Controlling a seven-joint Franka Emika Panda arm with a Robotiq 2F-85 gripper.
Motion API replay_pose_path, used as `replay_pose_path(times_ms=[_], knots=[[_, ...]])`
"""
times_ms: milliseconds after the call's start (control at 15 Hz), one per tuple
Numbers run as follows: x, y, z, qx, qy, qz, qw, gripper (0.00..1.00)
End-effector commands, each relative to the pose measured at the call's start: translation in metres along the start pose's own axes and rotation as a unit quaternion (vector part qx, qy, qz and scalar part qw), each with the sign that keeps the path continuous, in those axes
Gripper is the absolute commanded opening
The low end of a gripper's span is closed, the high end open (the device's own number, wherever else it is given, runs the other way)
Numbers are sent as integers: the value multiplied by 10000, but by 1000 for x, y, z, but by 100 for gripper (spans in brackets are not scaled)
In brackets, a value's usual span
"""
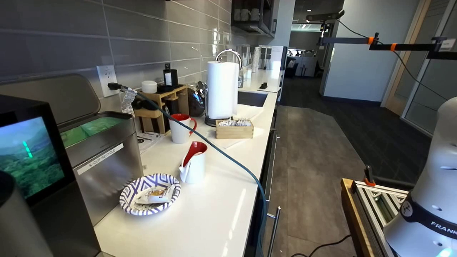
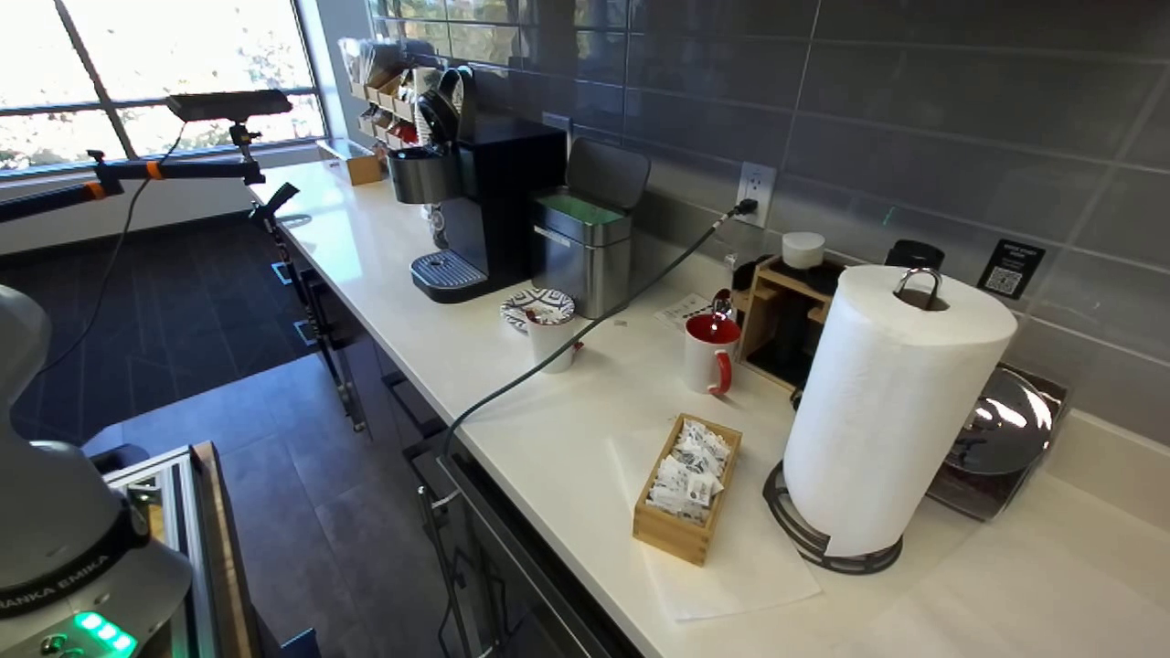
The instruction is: Put the coffee pod in the top cabinet
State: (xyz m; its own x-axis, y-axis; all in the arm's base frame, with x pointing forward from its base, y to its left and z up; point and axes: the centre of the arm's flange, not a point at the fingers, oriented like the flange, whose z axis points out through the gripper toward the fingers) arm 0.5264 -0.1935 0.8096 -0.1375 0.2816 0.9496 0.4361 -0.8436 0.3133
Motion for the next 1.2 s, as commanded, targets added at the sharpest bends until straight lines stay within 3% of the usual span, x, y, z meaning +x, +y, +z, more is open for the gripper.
replay_pose_path(times_ms=[0,600,1133], knots=[[9,-6,8,-198,-197,-40,9996,28],[26,-7,39,-578,-392,-224,9973,28],[30,-1,63,-599,-625,-438,9953,28]])
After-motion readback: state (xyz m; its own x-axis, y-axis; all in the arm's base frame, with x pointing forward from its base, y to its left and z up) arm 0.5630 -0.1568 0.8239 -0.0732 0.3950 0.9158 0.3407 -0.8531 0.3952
